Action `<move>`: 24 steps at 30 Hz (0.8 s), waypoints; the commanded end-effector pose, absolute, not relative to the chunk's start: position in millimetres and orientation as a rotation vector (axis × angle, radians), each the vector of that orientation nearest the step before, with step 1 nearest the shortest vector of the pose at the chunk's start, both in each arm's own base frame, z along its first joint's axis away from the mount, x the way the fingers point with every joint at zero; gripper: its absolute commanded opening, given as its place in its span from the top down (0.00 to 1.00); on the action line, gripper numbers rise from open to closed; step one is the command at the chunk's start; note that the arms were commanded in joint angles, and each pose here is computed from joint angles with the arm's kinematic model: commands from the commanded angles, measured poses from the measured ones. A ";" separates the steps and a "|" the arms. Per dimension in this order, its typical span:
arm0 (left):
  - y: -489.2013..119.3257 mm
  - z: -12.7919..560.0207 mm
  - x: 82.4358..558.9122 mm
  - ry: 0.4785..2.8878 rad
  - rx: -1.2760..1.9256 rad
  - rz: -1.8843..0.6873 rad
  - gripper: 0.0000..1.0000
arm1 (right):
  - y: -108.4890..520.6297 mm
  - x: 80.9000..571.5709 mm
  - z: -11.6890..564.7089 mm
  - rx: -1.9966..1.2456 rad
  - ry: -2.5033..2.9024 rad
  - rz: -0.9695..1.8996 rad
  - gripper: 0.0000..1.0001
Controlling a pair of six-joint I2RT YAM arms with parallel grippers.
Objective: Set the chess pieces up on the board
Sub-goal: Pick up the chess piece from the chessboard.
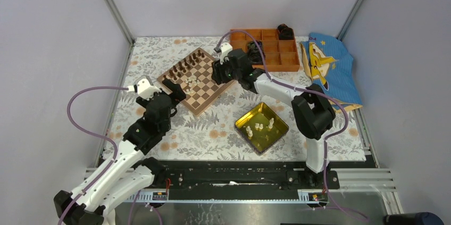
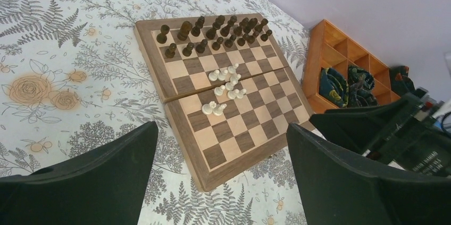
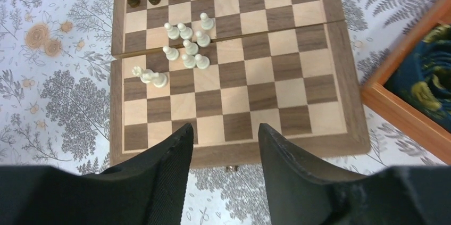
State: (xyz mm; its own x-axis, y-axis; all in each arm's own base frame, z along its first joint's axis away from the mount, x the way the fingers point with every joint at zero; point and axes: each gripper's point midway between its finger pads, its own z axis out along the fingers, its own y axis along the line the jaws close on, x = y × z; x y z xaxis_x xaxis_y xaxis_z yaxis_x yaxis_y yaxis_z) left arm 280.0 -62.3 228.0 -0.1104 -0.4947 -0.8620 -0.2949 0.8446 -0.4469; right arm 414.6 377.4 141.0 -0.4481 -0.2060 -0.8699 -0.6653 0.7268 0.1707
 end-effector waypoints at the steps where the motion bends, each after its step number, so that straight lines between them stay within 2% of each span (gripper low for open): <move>1: -60.9 234.4 274.6 1.700 -0.631 -0.211 0.01 | 407.6 413.7 149.2 -0.727 1.974 0.721 0.47; 8: -60.4 233.4 270.4 1.704 -0.630 -0.226 0.01 | 428.8 421.8 129.7 -0.758 1.992 0.758 0.60; 14: -62.3 231.3 269.2 1.713 -0.625 -0.239 0.01 | 444.5 428.8 115.6 -0.785 2.001 0.779 0.62; 17: -62.9 231.5 268.9 1.714 -0.622 -0.243 0.01 | 453.7 432.5 113.6 -0.801 1.997 0.786 0.60; 21: -63.1 230.2 268.2 1.721 -0.618 -0.242 0.01 | 462.5 435.8 106.3 -0.819 2.004 0.781 0.49; 24: -63.1 228.9 267.6 1.724 -0.616 -0.243 0.01 | 466.8 436.7 101.8 -0.827 2.005 0.783 0.45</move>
